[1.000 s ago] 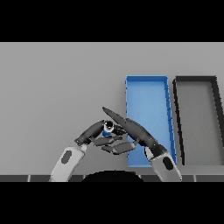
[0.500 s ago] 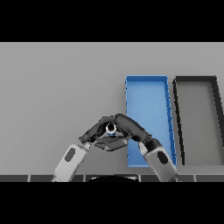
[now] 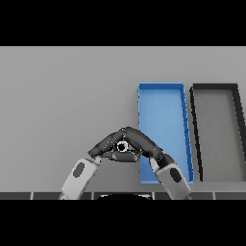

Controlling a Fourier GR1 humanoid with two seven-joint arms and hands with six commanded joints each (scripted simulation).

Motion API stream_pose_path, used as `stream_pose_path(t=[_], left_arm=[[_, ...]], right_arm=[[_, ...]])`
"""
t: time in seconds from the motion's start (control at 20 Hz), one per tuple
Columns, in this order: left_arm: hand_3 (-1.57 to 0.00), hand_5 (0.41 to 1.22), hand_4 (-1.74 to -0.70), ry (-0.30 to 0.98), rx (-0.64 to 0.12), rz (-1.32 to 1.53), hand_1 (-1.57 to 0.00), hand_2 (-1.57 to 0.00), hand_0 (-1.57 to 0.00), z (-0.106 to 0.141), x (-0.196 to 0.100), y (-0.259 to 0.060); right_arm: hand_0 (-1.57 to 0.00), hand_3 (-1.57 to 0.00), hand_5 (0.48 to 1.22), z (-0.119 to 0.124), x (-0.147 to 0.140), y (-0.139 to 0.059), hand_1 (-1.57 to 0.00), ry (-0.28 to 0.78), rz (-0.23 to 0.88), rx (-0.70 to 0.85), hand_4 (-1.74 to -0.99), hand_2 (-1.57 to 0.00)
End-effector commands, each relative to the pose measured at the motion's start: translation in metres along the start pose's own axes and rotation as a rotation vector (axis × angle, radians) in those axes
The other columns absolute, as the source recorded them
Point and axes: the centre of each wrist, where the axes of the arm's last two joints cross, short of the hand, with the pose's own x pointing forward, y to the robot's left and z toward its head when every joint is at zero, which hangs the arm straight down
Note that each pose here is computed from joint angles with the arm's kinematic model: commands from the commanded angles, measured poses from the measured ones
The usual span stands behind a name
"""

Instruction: Pick up the blue pipe and place it into the blue bin.

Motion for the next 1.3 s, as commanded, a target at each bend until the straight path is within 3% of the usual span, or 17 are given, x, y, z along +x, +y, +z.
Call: stream_pose_path(t=[0.0, 0.2, 0.25, 0.3, 0.4, 0.5, 0.65, 0.9, 1.05, 1.25], left_arm=[[-1.43, 1.221, -1.73, 0.007, 0.003, -0.008, -1.57, -1.55, -1.57, 0.000, 0.000, 0.000], [-1.43, 1.221, -1.73, 0.015, 0.014, -0.002, -1.57, -1.56, -1.57, 0.000, 0.000, 0.002], [-1.26, 1.221, -1.73, 0.008, 0.015, -0.007, -1.57, -1.57, -1.57, 0.002, 0.001, 0.002], [-1.05, 1.221, -1.63, -0.002, 0.020, -0.025, -1.37, -1.34, -1.45, 0.004, 0.000, 0.003], [-0.67, 1.221, -1.41, 0.017, -0.010, -0.059, -0.88, -0.85, -0.94, 0.006, -0.002, 0.004], [-0.43, 1.221, -1.25, 0.041, -0.050, -0.075, -0.56, -0.55, -0.60, 0.009, -0.002, 0.007], [-0.22, 0.984, -1.09, 0.097, -0.064, -0.075, -0.29, -0.28, -0.31, 0.005, -0.003, 0.007], [-0.07, 0.682, -0.98, 0.171, -0.039, -0.074, -0.09, -0.09, -0.10, 0.004, -0.002, 0.008], [-0.04, 0.578, -0.97, 0.224, -0.027, -0.044, -0.05, -0.05, -0.05, 0.009, -0.006, 0.011], [-0.01, 0.519, -0.97, 0.250, -0.015, -0.042, -0.02, -0.02, -0.02, 0.008, -0.012, 0.008]], right_arm=[[-1.51, -1.48, 1.129, -0.001, -0.002, 0.001, -1.51, -0.003, -0.040, -0.003, -1.488, -1.51], [-1.54, -1.53, 1.183, 0.002, -0.004, 0.005, -1.55, -0.005, -0.110, -0.028, -1.494, -1.55], [-1.55, -1.54, 1.191, 0.001, -0.003, 0.005, -1.55, -0.014, -0.116, -0.033, -1.495, -1.55], [-1.55, -1.55, 1.197, -0.001, -0.001, 0.004, -1.55, -0.009, -0.106, -0.037, -1.496, -1.55], [-1.56, -1.56, 1.206, 0.001, 0.000, 0.007, -1.56, -0.001, -0.103, -0.046, -1.497, -1.56], [-1.56, -1.56, 1.211, 0.003, -0.002, 0.007, -1.56, -0.009, -0.105, -0.055, -1.498, -1.56], [-1.57, -1.57, 1.216, 0.000, -0.001, 0.009, -1.57, 0.013, -0.102, -0.063, -1.498, -1.57], [-1.57, -1.57, 1.219, -0.002, -0.001, 0.009, -1.57, -0.034, -0.085, -0.092, -1.499, -1.57], [-1.57, -1.57, 1.220, -0.002, -0.001, 0.007, -1.57, -0.062, -0.092, -0.084, -1.499, -1.57], [-1.57, -1.57, 1.221, -0.004, 0.010, -0.001, -1.57, -0.097, -0.137, -0.117, -1.496, -1.57]])
